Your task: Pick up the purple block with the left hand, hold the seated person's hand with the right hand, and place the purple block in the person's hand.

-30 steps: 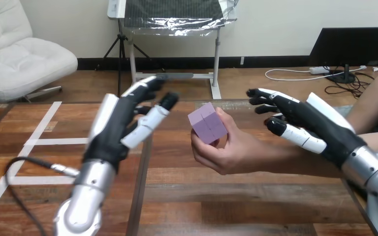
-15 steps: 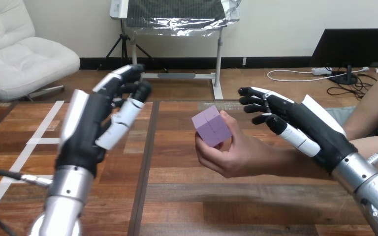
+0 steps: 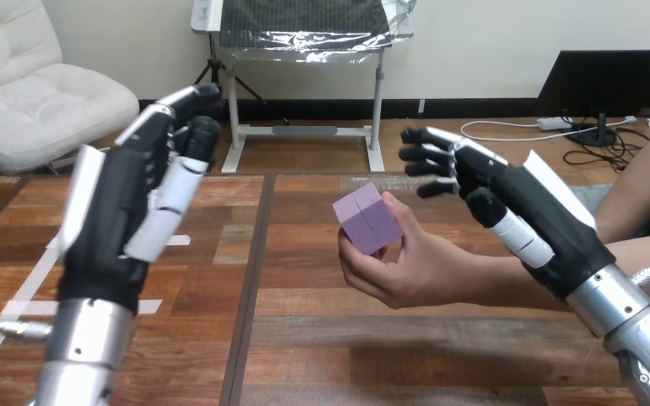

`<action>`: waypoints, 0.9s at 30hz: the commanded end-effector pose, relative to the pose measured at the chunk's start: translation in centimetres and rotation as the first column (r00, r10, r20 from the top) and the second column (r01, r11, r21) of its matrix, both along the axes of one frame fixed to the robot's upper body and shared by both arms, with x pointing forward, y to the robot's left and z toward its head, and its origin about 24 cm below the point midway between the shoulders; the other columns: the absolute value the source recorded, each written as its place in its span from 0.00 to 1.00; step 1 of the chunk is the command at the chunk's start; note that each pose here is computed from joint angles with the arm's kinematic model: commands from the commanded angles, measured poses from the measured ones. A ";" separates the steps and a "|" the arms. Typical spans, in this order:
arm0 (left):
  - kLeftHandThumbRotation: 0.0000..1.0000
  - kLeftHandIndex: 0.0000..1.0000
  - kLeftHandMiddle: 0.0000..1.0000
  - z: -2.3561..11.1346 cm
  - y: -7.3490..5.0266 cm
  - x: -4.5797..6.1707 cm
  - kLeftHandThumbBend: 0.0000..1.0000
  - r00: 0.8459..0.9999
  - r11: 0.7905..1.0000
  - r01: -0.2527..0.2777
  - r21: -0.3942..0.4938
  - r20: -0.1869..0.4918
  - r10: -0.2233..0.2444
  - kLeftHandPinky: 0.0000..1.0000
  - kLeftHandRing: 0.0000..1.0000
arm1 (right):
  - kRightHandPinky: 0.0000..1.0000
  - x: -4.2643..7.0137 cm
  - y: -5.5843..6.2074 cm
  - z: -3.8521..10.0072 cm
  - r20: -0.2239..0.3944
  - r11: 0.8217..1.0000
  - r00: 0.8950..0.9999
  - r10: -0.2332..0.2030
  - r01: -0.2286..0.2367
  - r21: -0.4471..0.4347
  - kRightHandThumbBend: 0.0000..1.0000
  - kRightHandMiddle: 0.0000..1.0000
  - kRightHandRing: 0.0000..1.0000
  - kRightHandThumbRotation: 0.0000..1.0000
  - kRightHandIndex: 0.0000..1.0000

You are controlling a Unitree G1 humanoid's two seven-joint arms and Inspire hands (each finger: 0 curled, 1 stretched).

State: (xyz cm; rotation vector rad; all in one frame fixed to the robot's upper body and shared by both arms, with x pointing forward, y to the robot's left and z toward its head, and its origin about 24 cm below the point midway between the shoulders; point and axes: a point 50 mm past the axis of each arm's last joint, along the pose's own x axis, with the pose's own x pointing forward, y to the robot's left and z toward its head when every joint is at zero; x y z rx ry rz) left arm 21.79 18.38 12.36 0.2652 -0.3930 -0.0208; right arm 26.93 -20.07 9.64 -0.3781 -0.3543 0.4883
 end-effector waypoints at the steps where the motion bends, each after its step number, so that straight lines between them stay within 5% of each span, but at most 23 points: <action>1: 0.86 0.75 0.75 1.9 0.2 -1.1 0.56 0.993 0.999 0.012 -0.036 0.120 -0.007 0.67 0.75 | 0.75 -0.5 0.6 2.4 0.117 0.997 0.993 0.008 -0.016 0.070 1.00 0.85 0.84 0.98 0.88; 9: 0.84 0.73 0.74 2.0 0.5 -2.4 0.66 0.992 0.999 0.010 -0.048 0.124 -0.004 0.66 0.74 | 0.75 -1.6 1.0 2.7 0.143 0.991 0.989 0.027 -0.045 0.123 1.00 0.85 0.84 0.99 0.88; 27: 0.84 0.69 0.72 1.5 0.4 -4.7 0.67 0.991 0.999 -0.003 -0.046 0.133 0.009 0.58 0.72 | 0.84 -3.7 1.5 3.0 0.160 0.973 0.986 0.033 -0.069 0.219 1.00 0.86 0.86 0.95 0.88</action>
